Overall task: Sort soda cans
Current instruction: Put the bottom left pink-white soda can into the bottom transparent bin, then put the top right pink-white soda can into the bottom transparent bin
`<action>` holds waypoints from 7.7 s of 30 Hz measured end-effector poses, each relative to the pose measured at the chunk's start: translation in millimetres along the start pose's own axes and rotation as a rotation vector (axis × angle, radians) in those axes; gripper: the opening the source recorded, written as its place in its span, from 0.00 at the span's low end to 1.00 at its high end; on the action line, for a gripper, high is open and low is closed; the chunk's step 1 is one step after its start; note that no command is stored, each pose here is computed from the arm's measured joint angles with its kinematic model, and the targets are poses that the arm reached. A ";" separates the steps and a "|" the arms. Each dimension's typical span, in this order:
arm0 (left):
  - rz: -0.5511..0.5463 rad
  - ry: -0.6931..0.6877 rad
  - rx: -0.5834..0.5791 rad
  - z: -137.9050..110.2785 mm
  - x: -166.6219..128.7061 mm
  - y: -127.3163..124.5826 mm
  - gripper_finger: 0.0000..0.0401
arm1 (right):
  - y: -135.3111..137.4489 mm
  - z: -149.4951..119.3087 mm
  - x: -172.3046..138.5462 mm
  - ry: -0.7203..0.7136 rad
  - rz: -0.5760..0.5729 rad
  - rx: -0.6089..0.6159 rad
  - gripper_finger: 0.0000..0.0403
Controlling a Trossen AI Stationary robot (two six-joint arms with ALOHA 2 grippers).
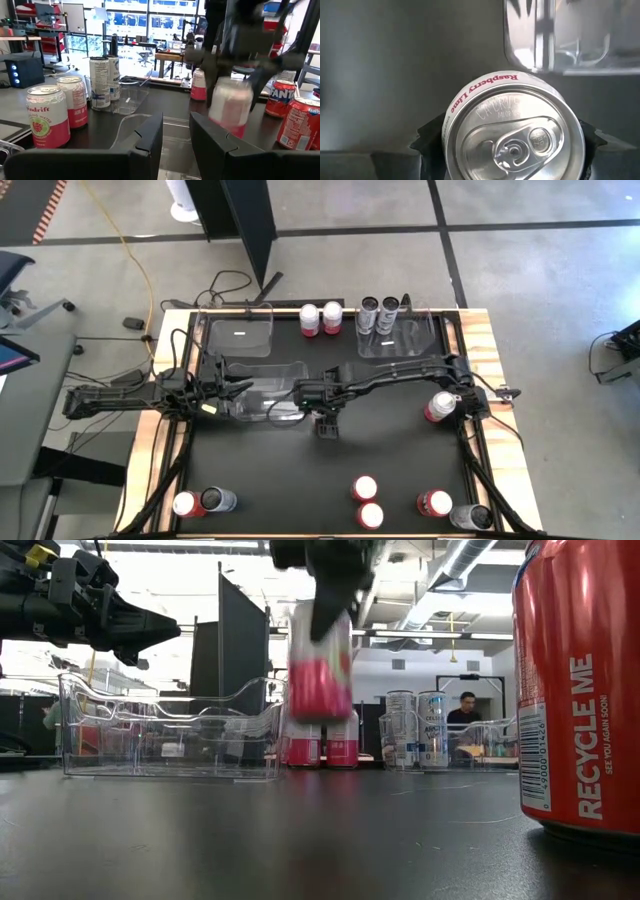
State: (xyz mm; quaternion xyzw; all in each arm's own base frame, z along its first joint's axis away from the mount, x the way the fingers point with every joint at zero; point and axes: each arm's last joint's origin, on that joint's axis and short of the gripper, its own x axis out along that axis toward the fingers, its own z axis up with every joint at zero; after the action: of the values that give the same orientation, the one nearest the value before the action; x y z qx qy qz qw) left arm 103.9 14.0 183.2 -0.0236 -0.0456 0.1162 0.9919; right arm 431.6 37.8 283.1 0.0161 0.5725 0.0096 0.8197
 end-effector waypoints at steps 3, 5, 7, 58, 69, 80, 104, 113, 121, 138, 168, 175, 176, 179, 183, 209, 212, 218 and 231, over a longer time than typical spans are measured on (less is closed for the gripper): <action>0.000 0.000 0.000 0.0 0.0 0.0 0.23 | 0.2 7.4 -21.9 -0.046 0.000 -0.014 0.72; 0.000 0.000 0.000 0.1 0.0 0.0 0.23 | 0.3 10.2 -35.9 -0.065 -0.006 -0.027 0.72; 0.000 0.000 0.000 0.0 0.0 0.0 0.23 | 0.5 15.6 -49.9 -0.117 -0.008 -0.048 0.72; -0.002 -0.043 -0.007 4.2 -0.1 -0.2 0.23 | -116.1 48.8 57.6 -0.110 -0.071 0.022 0.72; -0.002 -0.041 -0.007 3.9 -0.1 -0.2 0.23 | -118.5 47.7 65.2 -0.094 -0.069 0.039 0.76; -0.002 -0.041 -0.009 4.1 -0.1 -0.2 0.23 | -117.9 48.1 65.2 -0.097 -0.069 0.040 0.83; -0.003 -0.041 -0.007 4.0 -0.1 -0.2 0.23 | -102.2 48.3 53.9 -0.060 -0.138 0.016 0.88; -0.003 -0.040 -0.009 3.9 -0.1 -0.2 0.23 | -101.6 47.6 47.9 -0.055 -0.142 0.013 0.84; -0.003 -0.040 -0.009 3.9 -0.1 -0.2 0.23 | -100.0 47.0 27.4 -0.082 -0.144 0.009 0.84; -0.003 -0.043 -0.010 4.1 -0.1 -0.3 0.23 | -186.1 26.0 -86.9 -0.328 -0.382 0.136 0.84; -0.003 -0.052 0.000 5.0 -0.2 -0.3 0.23 | -336.3 -47.2 -19.5 -0.080 -0.199 0.304 0.89; -0.002 -0.051 0.008 4.9 -0.2 -0.2 0.23 | -341.5 -51.1 -8.8 -0.062 -0.156 0.321 0.89; -0.002 -0.052 0.008 5.1 -0.2 -0.2 0.23 | -341.8 -51.9 -6.2 -0.053 -0.150 0.322 0.89; -0.002 -0.051 0.008 4.9 -0.1 -0.2 0.23 | -340.8 -48.9 3.7 -0.050 -0.144 0.312 0.89; -0.002 -0.050 0.008 4.9 -0.1 -0.2 0.23 | -340.1 -48.0 2.7 -0.054 -0.148 0.309 0.89; -0.002 -0.051 0.008 5.0 -0.1 -0.2 0.23 | -340.9 -47.5 2.5 -0.062 -0.156 0.336 0.89; -0.002 -0.051 0.008 4.9 -0.1 -0.2 0.23 | -340.9 -47.5 2.3 -0.062 -0.157 0.338 0.89; -0.002 -0.052 0.008 5.0 -0.1 -0.2 0.23 | -340.8 -47.5 2.0 -0.060 -0.163 0.346 0.89; -0.002 -0.052 0.008 5.0 -0.1 -0.2 0.23 | -340.3 -47.4 1.7 -0.056 -0.168 0.350 0.81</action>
State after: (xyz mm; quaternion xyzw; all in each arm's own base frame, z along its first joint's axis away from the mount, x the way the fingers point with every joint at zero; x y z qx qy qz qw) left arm 103.4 13.9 188.2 -0.0168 -0.0708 0.1159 0.9906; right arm 386.7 -301.5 252.4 0.1108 0.5416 -0.1592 0.8179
